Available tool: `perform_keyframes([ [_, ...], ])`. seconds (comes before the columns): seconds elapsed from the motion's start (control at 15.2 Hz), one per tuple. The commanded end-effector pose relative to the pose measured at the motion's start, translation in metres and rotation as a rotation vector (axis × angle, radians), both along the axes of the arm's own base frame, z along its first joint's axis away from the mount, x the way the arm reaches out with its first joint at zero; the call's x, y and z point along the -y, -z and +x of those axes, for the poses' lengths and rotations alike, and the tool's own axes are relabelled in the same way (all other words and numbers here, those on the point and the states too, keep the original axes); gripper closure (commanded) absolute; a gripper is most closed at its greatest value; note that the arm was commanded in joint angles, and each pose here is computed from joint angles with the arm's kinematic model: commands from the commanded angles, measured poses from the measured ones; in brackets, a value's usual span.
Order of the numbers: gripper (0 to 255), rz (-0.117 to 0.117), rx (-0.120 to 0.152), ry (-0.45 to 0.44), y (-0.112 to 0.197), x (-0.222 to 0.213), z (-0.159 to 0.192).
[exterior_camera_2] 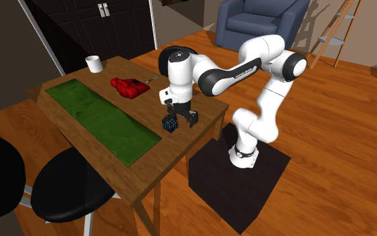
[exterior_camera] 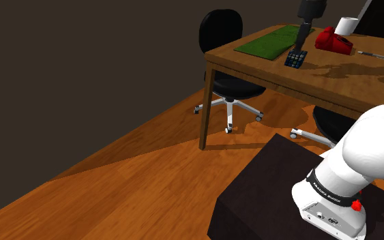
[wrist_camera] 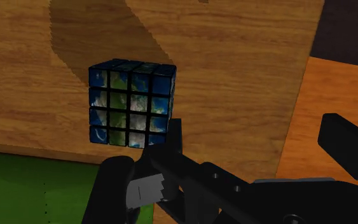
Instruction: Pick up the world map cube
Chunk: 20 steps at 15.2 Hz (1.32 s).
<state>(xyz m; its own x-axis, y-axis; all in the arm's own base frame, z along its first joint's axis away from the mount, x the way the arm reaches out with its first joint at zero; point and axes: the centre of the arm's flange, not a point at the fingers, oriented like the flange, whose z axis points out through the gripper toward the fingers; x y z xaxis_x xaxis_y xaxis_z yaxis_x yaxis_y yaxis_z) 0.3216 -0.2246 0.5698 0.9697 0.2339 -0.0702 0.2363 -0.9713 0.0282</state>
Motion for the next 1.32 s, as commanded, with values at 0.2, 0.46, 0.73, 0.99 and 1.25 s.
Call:
perform_keyframes([
  [0.2, 0, 0.020, 0.014, -0.011, -0.001, 0.071, 0.007],
  [0.46, 0, 0.025, 0.017, -0.014, 0.010, 0.087, 0.009],
  [0.73, 0, 0.025, 0.017, -0.014, 0.032, 0.087, 0.009],
  [0.99, 255, 0.025, 0.017, -0.014, 0.040, 0.087, 0.009],
  [1.25, 255, 0.025, 0.017, -0.014, 0.040, 0.087, 0.009],
])
